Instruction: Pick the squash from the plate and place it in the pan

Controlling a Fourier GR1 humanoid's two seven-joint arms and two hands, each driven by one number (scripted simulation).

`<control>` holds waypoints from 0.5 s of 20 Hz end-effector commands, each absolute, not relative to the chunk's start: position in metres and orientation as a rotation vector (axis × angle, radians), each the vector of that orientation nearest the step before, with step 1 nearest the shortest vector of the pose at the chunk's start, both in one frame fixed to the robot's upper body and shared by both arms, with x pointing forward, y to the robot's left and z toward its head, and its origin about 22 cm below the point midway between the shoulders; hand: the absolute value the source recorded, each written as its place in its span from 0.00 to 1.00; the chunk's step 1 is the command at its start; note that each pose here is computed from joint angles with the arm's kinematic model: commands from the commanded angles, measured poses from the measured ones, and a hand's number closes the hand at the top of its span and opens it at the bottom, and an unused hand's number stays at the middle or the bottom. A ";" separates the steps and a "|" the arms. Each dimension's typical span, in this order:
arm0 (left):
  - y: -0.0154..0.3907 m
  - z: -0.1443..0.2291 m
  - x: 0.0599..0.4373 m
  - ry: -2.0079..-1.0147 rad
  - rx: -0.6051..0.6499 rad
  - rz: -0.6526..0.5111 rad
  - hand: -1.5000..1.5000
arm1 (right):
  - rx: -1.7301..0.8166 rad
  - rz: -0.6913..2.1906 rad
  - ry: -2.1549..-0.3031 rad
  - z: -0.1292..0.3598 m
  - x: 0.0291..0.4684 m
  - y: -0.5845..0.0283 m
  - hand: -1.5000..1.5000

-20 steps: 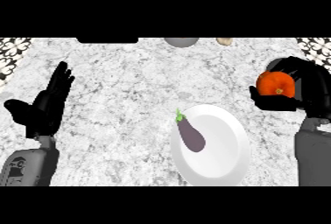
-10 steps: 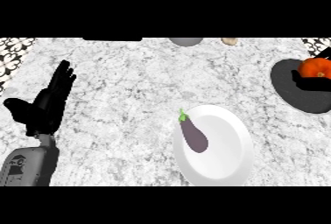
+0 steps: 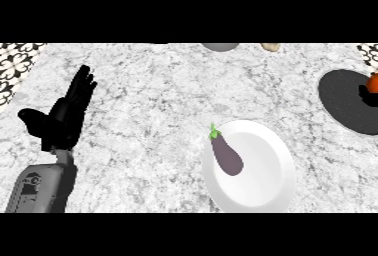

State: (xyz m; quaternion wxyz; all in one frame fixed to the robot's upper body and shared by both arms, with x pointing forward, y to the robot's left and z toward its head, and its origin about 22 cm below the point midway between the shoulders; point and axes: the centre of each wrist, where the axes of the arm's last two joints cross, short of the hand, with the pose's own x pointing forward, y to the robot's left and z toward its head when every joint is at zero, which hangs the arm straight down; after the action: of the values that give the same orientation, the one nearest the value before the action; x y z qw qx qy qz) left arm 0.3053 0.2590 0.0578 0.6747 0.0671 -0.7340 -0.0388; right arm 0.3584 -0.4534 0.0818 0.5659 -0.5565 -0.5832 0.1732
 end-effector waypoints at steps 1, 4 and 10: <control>0.256 0.056 0.305 -1.670 0.132 -0.089 0.50 | -1.318 0.362 -1.358 0.074 0.351 -0.472 1.00; 0.251 0.058 0.306 -1.653 0.111 -0.099 0.50 | -1.143 0.260 -1.392 0.073 0.361 -0.462 1.00; 0.252 0.064 0.312 -1.689 0.128 -0.107 0.50 | -0.863 0.301 -1.284 0.042 0.346 -0.468 0.00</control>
State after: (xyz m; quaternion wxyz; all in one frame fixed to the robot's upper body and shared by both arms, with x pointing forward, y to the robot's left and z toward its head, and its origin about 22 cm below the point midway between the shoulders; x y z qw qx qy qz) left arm 0.3086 0.2534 0.0611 0.6691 0.0568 -0.7395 -0.0470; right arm 0.3491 -0.4693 0.0546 0.6652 -0.4541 -0.5753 0.1427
